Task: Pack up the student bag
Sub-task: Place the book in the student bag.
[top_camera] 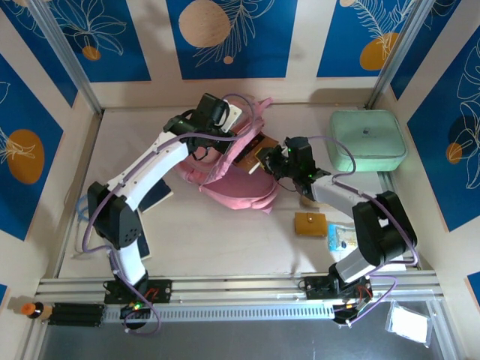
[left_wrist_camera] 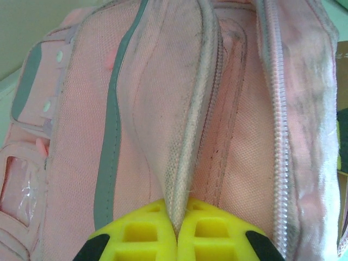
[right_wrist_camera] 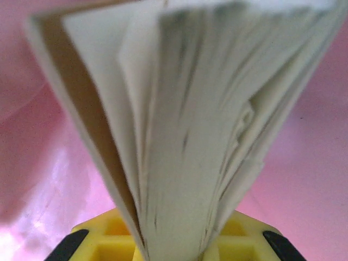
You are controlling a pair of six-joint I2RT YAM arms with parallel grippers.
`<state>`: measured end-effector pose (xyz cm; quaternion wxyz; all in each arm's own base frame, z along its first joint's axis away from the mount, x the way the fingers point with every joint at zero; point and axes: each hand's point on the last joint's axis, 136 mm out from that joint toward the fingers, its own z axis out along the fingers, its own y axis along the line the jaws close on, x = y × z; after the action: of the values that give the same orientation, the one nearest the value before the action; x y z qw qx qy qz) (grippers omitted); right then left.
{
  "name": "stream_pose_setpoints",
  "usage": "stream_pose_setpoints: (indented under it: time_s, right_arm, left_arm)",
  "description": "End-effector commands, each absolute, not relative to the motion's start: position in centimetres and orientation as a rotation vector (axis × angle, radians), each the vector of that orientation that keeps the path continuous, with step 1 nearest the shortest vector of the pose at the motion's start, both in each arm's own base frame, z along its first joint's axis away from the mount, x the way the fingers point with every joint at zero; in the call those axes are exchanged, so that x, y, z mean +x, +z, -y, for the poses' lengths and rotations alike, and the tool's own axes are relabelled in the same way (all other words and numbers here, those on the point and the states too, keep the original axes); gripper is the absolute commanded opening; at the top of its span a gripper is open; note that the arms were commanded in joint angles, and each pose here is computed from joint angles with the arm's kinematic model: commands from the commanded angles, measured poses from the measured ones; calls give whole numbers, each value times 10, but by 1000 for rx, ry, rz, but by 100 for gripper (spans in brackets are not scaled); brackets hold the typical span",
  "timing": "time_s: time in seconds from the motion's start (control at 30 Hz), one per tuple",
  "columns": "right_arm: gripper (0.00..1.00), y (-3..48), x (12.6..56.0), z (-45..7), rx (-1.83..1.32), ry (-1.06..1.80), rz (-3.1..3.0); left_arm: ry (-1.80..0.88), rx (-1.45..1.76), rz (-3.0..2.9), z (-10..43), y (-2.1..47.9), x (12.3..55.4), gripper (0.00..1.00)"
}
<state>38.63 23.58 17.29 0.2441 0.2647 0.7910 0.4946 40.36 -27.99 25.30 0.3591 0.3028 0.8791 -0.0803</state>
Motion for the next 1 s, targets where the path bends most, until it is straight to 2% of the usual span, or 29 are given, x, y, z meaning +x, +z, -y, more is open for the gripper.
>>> stream_pose_setpoints:
  time_s: [0.0,0.13,0.3,0.63,0.97]
  right_arm:
    - [3,234,385,-227,579,1309,-1998]
    - [4,251,373,-222,515,1301,-1960]
    - [4,258,369,-239,430,1410,-1941]
    - [4,178,402,-254,650,1350,-2110]
    - [6,142,444,-271,787,1259,-2124]
  left_arm:
    - [-349,760,-2039,304,322,397,0]
    - [-347,761,-2046,304,317,398,0]
    - [-356,754,-2039,306,317,400,0]
    - [-378,742,-2044,307,316,397,0]
    - [-406,706,-2016,309,324,400,0]
